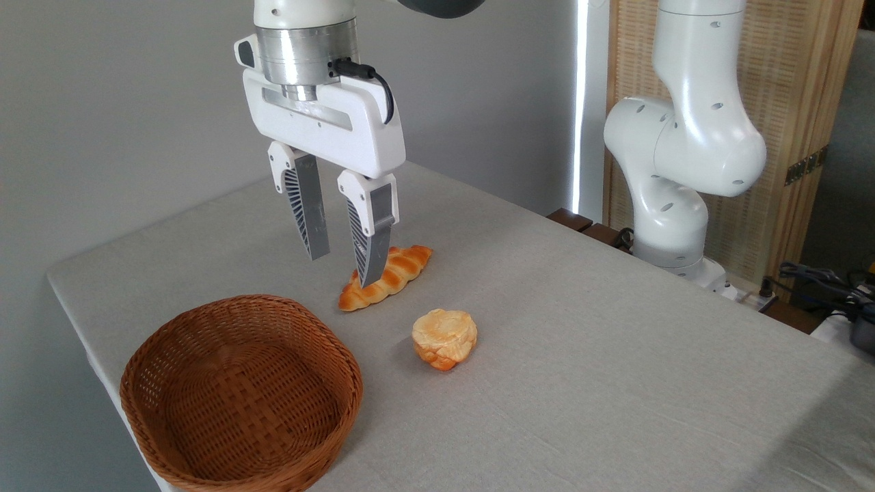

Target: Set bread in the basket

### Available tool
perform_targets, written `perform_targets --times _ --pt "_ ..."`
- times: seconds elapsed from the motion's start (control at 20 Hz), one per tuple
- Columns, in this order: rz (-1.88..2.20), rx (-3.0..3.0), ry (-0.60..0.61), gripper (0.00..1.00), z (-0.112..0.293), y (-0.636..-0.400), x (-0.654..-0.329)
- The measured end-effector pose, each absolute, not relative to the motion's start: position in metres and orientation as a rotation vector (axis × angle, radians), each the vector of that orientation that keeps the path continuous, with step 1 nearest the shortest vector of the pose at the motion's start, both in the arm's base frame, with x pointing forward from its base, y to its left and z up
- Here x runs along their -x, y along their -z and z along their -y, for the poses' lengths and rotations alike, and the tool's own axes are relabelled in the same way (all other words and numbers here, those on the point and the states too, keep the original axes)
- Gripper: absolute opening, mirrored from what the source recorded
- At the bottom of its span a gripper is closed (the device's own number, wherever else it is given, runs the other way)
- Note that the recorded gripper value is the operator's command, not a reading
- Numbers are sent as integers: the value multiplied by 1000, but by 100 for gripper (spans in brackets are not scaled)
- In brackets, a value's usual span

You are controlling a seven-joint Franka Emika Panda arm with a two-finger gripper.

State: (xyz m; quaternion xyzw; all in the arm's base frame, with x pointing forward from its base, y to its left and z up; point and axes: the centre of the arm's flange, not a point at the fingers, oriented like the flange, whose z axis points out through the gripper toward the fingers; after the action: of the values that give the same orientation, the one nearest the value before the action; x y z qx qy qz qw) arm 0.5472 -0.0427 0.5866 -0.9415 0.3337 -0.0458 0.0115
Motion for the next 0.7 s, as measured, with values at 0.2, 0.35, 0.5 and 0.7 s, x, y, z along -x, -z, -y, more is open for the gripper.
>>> perform_targets --times 0.2,0.35,0.5,0.7 --pt "-1045 2989 159 100 48 -584 -548" --pt "-1044 2997 156 100 48 -582 -549" --pt "-1044 2998 155 100 48 -582 -549" --pt "-1043 2998 155 100 47 -582 -549"
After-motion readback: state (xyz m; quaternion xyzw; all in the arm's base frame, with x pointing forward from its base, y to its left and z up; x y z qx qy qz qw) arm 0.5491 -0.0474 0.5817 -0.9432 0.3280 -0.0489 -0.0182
